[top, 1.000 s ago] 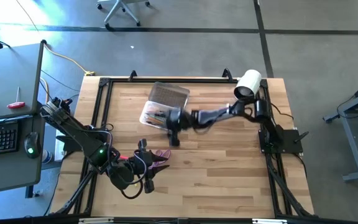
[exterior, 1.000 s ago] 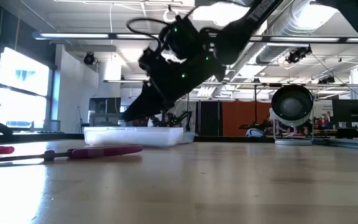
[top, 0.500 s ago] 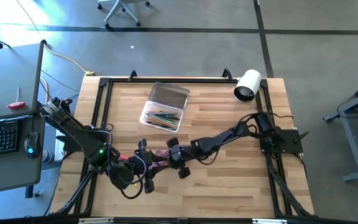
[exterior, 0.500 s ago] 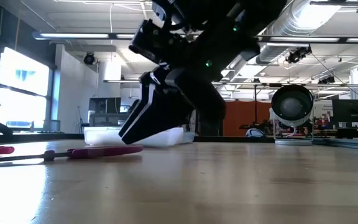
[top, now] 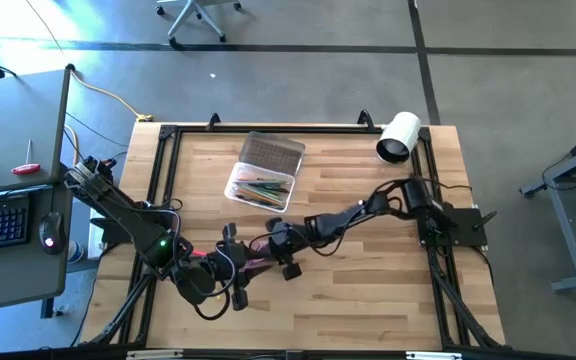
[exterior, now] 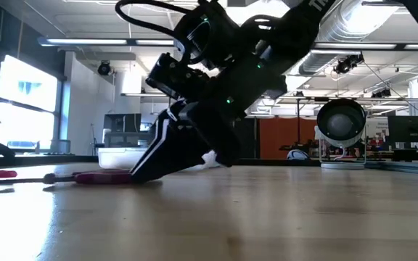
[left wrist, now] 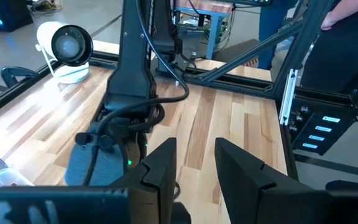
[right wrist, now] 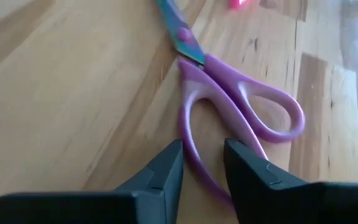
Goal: Pick & place school supplies into a supply box
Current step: Put the purple scissors into the black supply box
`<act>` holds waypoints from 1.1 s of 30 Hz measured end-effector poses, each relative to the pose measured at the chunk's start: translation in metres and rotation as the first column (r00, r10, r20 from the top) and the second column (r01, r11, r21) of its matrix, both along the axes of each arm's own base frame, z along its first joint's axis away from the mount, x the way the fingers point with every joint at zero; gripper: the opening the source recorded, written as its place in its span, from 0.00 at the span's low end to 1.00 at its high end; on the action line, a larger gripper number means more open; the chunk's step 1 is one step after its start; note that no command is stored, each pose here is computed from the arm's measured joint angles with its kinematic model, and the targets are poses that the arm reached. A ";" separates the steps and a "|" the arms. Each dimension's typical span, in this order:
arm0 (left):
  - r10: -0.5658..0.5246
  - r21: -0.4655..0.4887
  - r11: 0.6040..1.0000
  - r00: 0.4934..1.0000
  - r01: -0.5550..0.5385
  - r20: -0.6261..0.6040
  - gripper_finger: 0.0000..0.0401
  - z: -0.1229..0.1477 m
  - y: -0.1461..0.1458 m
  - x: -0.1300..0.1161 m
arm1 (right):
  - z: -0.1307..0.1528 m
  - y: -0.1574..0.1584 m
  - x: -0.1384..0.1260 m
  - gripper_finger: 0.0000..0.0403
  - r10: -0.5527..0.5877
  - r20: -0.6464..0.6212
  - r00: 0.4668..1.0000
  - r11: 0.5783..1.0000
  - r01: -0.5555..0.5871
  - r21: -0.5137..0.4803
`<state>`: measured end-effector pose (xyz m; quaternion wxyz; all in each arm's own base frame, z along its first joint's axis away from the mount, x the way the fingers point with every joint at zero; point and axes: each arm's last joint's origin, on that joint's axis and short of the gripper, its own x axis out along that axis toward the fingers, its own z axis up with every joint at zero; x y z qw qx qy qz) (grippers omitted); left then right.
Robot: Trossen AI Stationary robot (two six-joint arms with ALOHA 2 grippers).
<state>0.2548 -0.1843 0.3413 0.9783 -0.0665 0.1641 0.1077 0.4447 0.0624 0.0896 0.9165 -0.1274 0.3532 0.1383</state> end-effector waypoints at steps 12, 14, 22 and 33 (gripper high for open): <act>-0.001 0.001 1.000 1.000 0.001 -0.001 0.36 0.000 0.000 0.000 | 0.017 0.000 0.001 0.04 -0.068 0.047 0.997 0.997 0.067 0.036; -0.002 0.003 1.000 1.000 0.002 -0.004 0.36 0.000 0.000 0.000 | 0.030 0.005 -0.005 0.02 -0.085 0.030 0.996 0.996 0.084 0.028; 0.000 -0.004 1.000 1.000 0.000 0.000 0.36 0.000 0.000 0.000 | 0.107 0.003 -0.026 0.01 -0.241 0.157 0.958 0.939 0.271 -0.214; 0.002 -0.010 1.000 1.000 -0.002 0.009 0.36 0.001 0.000 0.000 | 0.118 -0.117 -0.019 0.01 -0.492 0.246 0.835 0.848 0.524 -0.084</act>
